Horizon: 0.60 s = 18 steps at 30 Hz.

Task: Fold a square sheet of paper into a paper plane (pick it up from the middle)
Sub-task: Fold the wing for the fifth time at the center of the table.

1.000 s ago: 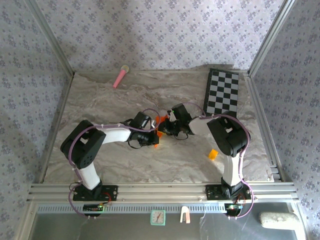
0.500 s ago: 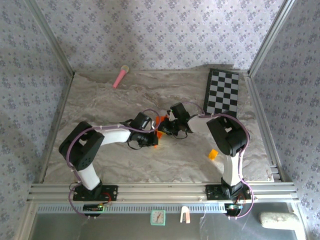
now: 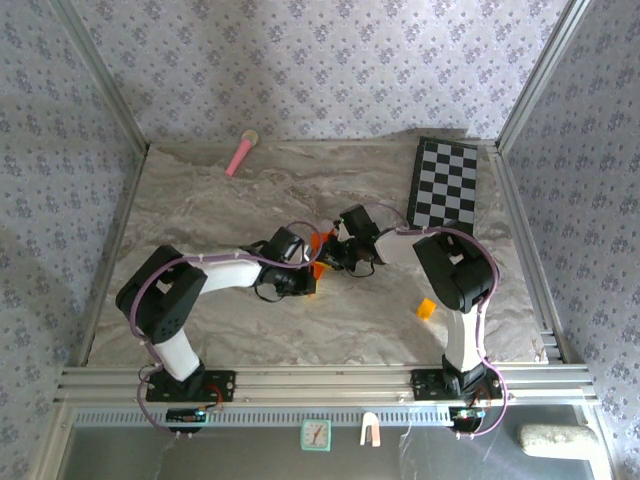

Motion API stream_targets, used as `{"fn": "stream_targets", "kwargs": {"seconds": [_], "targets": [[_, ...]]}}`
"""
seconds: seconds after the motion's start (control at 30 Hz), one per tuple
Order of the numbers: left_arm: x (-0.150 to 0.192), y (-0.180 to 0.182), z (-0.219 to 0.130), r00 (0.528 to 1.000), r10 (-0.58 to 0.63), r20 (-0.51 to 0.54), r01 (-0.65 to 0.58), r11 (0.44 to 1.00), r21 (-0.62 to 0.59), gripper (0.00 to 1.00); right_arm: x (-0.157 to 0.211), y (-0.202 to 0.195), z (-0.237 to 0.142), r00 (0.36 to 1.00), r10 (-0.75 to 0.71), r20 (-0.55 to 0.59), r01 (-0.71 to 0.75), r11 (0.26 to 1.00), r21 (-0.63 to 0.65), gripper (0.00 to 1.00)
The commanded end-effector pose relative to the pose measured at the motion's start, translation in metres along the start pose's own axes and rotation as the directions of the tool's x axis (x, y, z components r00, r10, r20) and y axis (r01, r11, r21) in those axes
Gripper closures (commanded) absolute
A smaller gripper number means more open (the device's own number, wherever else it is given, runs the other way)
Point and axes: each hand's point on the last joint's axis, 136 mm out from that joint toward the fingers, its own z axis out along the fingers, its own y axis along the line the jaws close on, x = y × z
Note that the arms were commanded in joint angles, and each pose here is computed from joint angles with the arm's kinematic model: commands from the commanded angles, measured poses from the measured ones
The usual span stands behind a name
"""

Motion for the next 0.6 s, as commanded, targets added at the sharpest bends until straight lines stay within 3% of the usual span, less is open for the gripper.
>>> {"fn": "stream_targets", "kwargs": {"seconds": [0.0,0.4,0.57], "targets": [[0.053,0.030,-0.001,0.984,-0.037,-0.172,0.017,0.993,-0.115,1.00,0.022,-0.072,0.014,0.994,0.110,-0.025,-0.101,0.967,0.234,0.85],[0.067,0.043,-0.005,0.979,-0.032,-0.203,-0.004,0.984,-0.177,1.00,0.023,-0.074,0.013,0.993,0.115,-0.026,-0.106,0.965,0.241,0.85],[0.059,0.031,-0.016,0.985,0.002,-0.170,-0.027,0.989,-0.146,1.00,0.024,-0.073,0.013,0.992,0.121,-0.028,-0.111,0.964,0.242,0.85]]}}
